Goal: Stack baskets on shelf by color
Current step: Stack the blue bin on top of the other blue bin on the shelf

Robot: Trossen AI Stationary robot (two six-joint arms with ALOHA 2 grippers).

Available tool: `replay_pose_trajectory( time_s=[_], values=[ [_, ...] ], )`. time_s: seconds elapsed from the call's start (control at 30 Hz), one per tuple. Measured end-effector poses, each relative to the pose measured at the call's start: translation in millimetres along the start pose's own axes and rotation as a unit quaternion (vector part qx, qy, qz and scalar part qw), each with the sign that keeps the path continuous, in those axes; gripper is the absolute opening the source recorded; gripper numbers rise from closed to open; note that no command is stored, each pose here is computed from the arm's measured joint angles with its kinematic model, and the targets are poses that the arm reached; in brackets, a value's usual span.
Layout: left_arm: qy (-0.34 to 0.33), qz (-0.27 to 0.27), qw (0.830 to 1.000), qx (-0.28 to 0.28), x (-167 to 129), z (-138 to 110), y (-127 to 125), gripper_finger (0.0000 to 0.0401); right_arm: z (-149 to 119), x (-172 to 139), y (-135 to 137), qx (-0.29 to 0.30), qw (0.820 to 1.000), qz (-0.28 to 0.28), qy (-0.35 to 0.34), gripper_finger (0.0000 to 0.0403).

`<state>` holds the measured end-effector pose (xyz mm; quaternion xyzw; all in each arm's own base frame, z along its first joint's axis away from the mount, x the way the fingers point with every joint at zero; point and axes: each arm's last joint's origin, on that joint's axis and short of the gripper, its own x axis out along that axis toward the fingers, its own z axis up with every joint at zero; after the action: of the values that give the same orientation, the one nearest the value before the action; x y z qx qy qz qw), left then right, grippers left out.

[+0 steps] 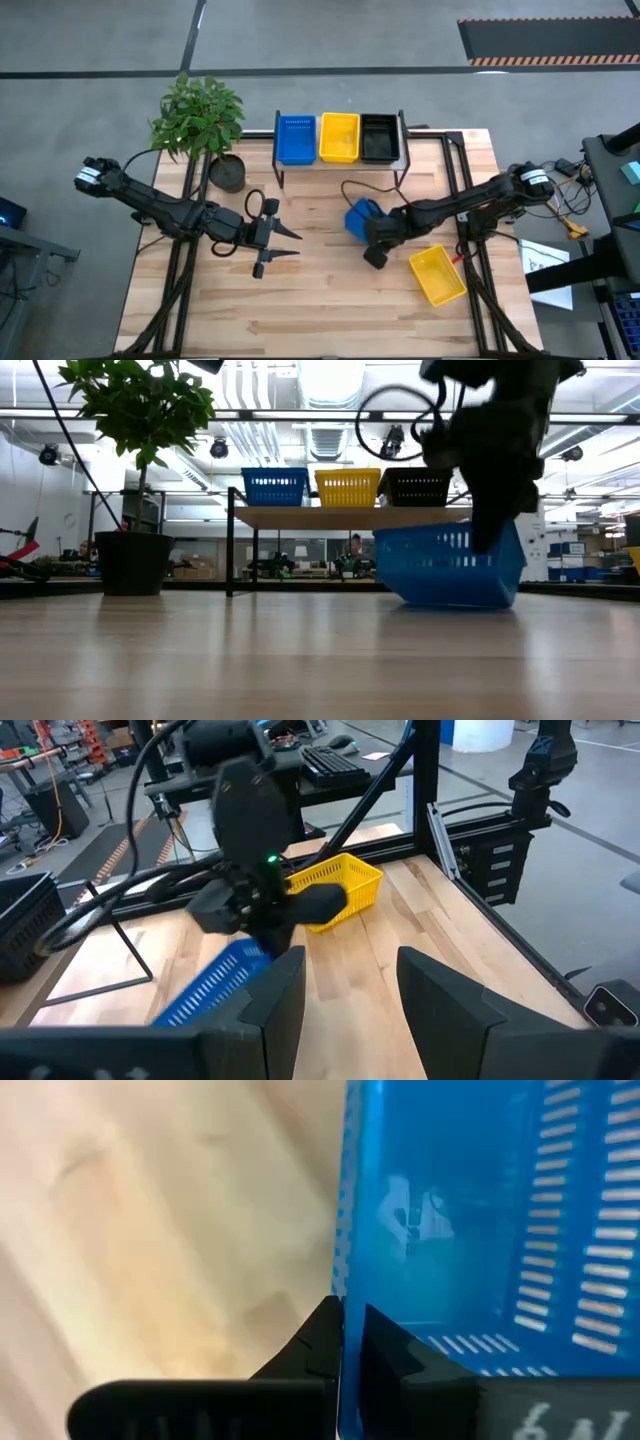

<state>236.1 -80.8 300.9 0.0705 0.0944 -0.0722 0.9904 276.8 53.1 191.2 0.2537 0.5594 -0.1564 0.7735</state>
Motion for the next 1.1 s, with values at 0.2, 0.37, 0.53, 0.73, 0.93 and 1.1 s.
replay_pose_trajectory(
  time_s=[0.2, 0.37, 0.53, 0.73, 0.93, 1.1],
  values=[
    [0.003, -0.005, 1.0, 0.001, 0, -3, -1, 0.0144, -10, 5, 31, -0.189, 0.981, 0.038, -0.021, 0.0009],
    [0.017, -0.007, 1.0, 0.004, 4, -12, -2, 0.0144, -12, 17, 49, -0.363, 0.931, 0.036, -0.023, 0.0009],
    [0.059, -0.035, 0.998, 0.012, 19, -33, -9, 0.0144, -8, 33, 57, -0.518, 0.855, 0.025, -0.009, 0.0009],
    [0.102, -0.097, 0.99, 0.017, 42, -56, -23, 0.0144, 4, 44, 69, -0.602, 0.799, 0.019, -0.006, 0.0009],
    [0.127, -0.105, 0.986, 0.02, 54, -67, -28, 0.0144, 13, 45, 76, -0.62, 0.785, 0.004, 0.002, 0.0011],
    [0.127, -0.112, 0.985, 0.019, 54, -67, -29, 0.0144, 13, 42, 76, -0.624, 0.781, 0.002, 0.01, 0.0042]
  ],
)
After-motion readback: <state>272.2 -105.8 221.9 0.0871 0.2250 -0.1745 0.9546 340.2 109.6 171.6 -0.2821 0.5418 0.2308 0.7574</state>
